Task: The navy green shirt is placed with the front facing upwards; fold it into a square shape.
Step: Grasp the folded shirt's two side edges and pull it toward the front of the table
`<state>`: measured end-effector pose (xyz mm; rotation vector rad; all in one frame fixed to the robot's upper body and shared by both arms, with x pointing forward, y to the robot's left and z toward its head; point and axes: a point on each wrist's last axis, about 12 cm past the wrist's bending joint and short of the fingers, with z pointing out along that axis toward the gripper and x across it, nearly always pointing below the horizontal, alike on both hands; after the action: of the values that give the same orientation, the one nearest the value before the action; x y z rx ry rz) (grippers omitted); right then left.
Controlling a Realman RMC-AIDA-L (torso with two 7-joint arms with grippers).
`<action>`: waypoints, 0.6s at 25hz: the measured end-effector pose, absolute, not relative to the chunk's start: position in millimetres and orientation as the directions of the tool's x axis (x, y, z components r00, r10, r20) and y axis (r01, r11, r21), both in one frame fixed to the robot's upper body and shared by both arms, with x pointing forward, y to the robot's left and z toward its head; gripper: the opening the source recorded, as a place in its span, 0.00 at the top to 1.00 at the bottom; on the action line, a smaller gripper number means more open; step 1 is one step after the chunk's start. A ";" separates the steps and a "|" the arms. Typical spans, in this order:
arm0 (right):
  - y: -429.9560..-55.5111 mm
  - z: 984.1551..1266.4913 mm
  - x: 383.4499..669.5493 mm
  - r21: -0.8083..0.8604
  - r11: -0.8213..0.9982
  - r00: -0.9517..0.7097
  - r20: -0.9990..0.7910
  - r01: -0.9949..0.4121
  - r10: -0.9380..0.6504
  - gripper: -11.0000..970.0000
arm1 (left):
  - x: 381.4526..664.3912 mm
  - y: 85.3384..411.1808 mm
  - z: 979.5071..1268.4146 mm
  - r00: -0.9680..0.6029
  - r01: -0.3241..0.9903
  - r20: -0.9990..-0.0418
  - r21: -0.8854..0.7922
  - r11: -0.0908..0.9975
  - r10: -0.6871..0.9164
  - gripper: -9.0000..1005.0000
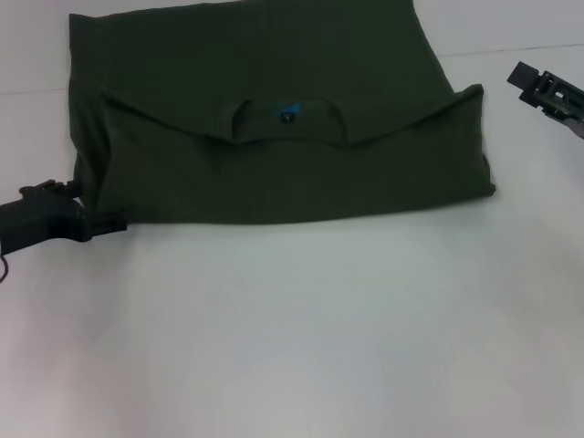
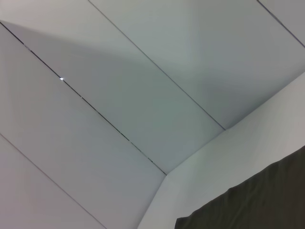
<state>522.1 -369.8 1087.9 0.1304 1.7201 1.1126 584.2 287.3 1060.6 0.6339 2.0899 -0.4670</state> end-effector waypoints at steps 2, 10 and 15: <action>-369.3 1087.5 522.1 0.722 0.563 -0.458 -0.691 -0.402 0.559 0.08 | 584.9 284.1 1059.5 -0.482 0.601 -0.830 -0.079 0.795 0.281 0.07; -367.2 1085.9 522.4 0.726 0.563 -0.458 -0.687 -0.396 0.564 0.08 | 585.2 278.7 1058.0 -0.472 0.625 -0.822 -0.058 0.779 0.317 0.07; -366.7 1085.5 522.2 0.727 0.562 -0.457 -0.686 -0.395 0.566 0.08 | 585.9 278.6 1057.0 -0.472 0.632 -0.811 -0.039 0.774 0.345 0.07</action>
<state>522.2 -366.7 1085.5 0.1431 1.7185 1.1145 585.9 278.6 1057.0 0.7264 2.1042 -0.4237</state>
